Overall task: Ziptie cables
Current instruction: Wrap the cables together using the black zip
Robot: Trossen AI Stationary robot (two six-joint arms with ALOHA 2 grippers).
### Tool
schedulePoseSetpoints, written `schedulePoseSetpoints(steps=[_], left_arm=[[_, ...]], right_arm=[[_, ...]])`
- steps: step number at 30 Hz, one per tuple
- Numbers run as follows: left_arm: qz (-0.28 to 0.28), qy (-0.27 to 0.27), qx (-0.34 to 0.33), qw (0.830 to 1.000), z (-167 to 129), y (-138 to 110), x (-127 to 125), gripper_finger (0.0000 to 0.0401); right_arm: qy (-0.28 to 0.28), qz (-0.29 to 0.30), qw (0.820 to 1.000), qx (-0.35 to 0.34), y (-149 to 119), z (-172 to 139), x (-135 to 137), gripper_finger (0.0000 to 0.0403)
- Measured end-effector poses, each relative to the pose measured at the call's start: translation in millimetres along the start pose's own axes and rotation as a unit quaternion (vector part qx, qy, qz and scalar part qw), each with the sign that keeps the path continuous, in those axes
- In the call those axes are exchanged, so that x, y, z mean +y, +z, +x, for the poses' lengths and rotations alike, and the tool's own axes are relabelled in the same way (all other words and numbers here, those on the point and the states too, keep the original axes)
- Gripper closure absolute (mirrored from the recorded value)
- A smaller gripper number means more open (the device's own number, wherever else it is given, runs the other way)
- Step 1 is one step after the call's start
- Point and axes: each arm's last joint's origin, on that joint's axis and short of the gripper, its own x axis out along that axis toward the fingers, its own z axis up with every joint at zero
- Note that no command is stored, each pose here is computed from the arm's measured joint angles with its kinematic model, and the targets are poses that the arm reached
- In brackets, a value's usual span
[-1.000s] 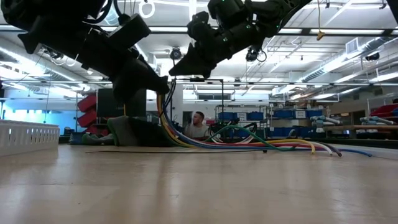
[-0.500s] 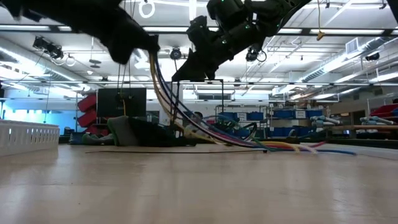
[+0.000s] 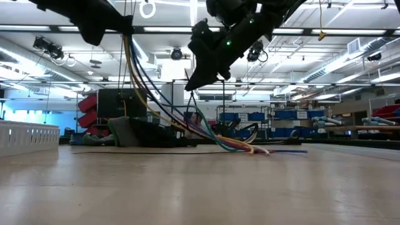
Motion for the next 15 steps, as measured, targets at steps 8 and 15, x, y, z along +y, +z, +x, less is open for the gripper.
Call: schedulePoseSetpoints(steps=[8,15], left_arm=[[-0.046,-0.026,0.016,0.998,-1,-30,-10,0.0369],[-0.124,-0.064,0.005,0.99,-1,-51,-19,0.0369]], right_arm=[[-0.035,-0.012,0.999,0.033,7,-48,10,0.0403],[-0.019,0.013,1.0,0.01,21,-84,4,0.0403]])
